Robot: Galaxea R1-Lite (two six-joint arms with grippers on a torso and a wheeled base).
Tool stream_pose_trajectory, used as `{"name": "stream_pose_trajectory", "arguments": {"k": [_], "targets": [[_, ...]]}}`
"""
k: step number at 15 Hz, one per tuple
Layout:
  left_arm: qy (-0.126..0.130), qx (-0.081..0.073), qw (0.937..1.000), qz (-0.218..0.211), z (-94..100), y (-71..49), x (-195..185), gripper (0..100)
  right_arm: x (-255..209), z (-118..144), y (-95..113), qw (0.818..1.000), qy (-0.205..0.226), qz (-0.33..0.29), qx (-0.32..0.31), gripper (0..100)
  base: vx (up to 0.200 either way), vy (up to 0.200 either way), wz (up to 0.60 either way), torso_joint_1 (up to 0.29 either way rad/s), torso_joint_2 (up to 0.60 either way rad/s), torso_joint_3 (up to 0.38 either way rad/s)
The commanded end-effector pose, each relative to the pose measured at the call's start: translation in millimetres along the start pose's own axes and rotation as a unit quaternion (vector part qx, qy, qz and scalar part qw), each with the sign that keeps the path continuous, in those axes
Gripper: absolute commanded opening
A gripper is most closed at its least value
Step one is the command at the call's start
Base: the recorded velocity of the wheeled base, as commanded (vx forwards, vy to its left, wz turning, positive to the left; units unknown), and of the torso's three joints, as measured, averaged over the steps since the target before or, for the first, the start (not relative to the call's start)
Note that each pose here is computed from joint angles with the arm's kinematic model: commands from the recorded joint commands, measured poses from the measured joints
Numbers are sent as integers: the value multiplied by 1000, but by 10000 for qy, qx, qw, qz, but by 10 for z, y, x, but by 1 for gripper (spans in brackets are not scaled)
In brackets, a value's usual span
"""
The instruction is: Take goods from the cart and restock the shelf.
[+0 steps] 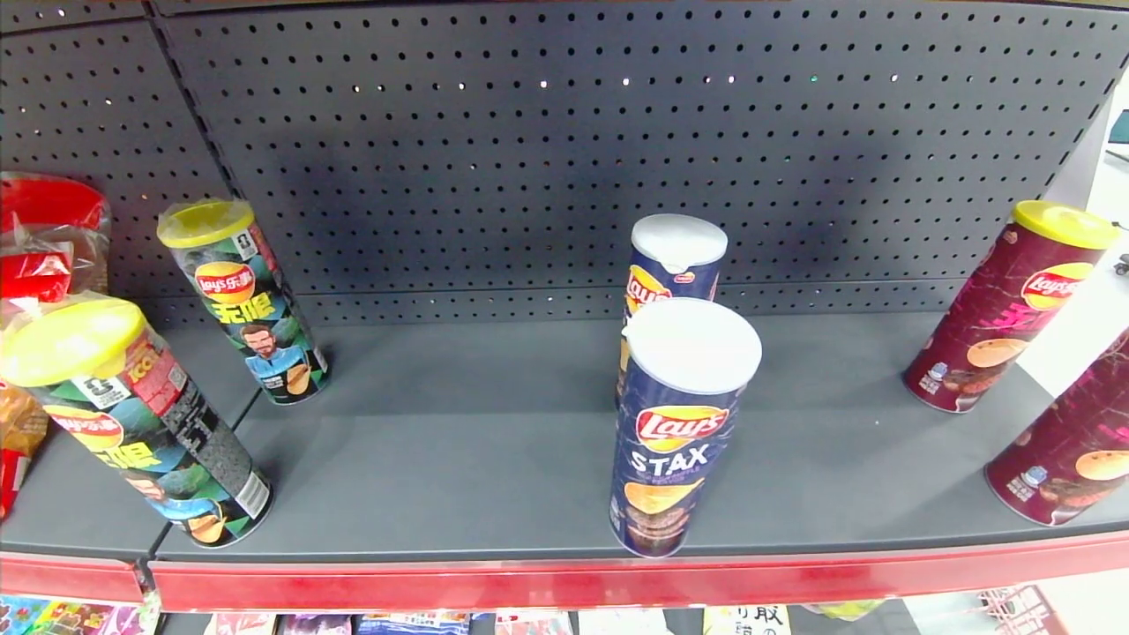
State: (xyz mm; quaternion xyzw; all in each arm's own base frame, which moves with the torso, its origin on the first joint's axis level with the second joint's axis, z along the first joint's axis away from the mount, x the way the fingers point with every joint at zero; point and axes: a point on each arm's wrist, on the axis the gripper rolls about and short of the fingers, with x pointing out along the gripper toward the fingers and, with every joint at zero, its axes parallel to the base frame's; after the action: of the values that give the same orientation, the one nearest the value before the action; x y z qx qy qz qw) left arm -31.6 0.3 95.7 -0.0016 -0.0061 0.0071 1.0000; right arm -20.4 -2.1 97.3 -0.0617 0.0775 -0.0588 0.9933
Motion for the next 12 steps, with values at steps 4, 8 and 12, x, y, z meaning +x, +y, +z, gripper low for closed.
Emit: {"name": "stream_pose_trajectory", "arguments": {"k": [4,8,12], "targets": [[61,0,9998,-163,-203,-8,85,100,-45,-132,47,9920,-705,996,315,100,0,0,0,0,0,0],[61,8,9999,-148,-203,-7,85,100,7,-204,56,9922,-811,834,445,100,0,0,0,0,0,0],[61,8,9999,-117,-203,-6,85,100,7,-211,57,9918,-779,845,551,100,0,0,0,0,0,0]]}}
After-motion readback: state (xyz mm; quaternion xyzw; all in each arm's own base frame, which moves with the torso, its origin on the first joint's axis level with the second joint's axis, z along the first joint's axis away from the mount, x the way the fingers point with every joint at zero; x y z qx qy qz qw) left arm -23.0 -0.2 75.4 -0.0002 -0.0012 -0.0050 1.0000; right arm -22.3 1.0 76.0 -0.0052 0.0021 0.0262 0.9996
